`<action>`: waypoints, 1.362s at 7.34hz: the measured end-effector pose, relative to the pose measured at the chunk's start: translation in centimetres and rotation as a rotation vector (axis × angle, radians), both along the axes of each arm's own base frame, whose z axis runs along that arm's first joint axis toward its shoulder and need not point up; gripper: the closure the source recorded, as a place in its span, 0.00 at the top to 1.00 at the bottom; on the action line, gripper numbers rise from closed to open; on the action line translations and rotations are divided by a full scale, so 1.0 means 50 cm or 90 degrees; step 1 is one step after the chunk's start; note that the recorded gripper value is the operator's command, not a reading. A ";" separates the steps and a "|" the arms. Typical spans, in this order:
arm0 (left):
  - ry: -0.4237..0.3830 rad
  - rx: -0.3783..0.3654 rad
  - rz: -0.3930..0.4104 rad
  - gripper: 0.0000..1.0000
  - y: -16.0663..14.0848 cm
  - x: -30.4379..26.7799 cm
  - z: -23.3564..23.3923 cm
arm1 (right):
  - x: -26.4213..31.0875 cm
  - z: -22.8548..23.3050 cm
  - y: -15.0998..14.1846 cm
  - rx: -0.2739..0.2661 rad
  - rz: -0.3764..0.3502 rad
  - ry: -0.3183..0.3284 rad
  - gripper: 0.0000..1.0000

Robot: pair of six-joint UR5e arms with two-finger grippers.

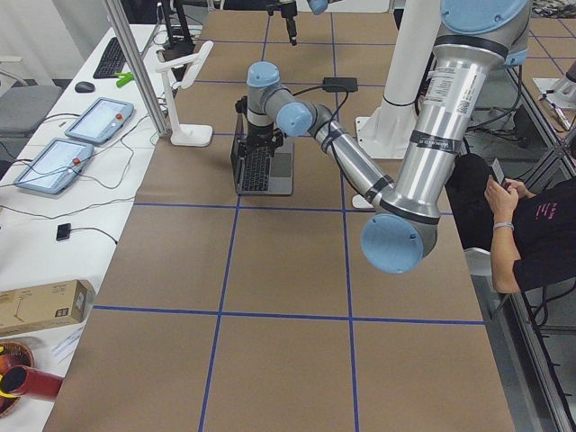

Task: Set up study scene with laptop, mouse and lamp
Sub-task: 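Release the laptop with the left gripper while the right arm reaches toward the black pad, then grasp the edge of the black pad with the right gripper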

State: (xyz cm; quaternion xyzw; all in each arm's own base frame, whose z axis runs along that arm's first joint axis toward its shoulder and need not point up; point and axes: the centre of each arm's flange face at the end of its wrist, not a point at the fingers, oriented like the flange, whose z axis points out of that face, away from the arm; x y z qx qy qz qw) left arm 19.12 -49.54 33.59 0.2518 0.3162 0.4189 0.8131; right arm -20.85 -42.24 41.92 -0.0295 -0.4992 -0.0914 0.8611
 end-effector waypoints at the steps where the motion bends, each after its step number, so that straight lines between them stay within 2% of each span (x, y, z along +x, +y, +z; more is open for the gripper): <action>1: -0.010 -0.023 -0.018 1.00 -0.002 -0.034 0.039 | -0.002 0.026 0.042 -0.017 0.024 -0.004 0.94; 3: -0.028 -0.054 -0.033 1.00 0.002 -0.070 0.103 | 0.004 0.057 0.103 -0.069 0.078 -0.037 0.93; 4: -0.035 -0.064 -0.039 1.00 0.004 -0.083 0.126 | -0.015 0.064 0.126 -0.089 0.077 -0.041 0.91; 6: -0.047 -0.083 -0.043 1.00 0.021 -0.100 0.169 | -0.082 0.090 0.169 -0.102 0.042 -0.023 0.89; 7: -0.052 -0.093 -0.045 1.00 0.029 -0.106 0.188 | -0.121 0.107 0.192 -0.098 0.024 -0.007 0.82; 10: -0.058 -0.103 -0.046 1.00 0.036 -0.111 0.205 | -0.177 0.130 0.243 -0.096 -0.018 0.017 0.81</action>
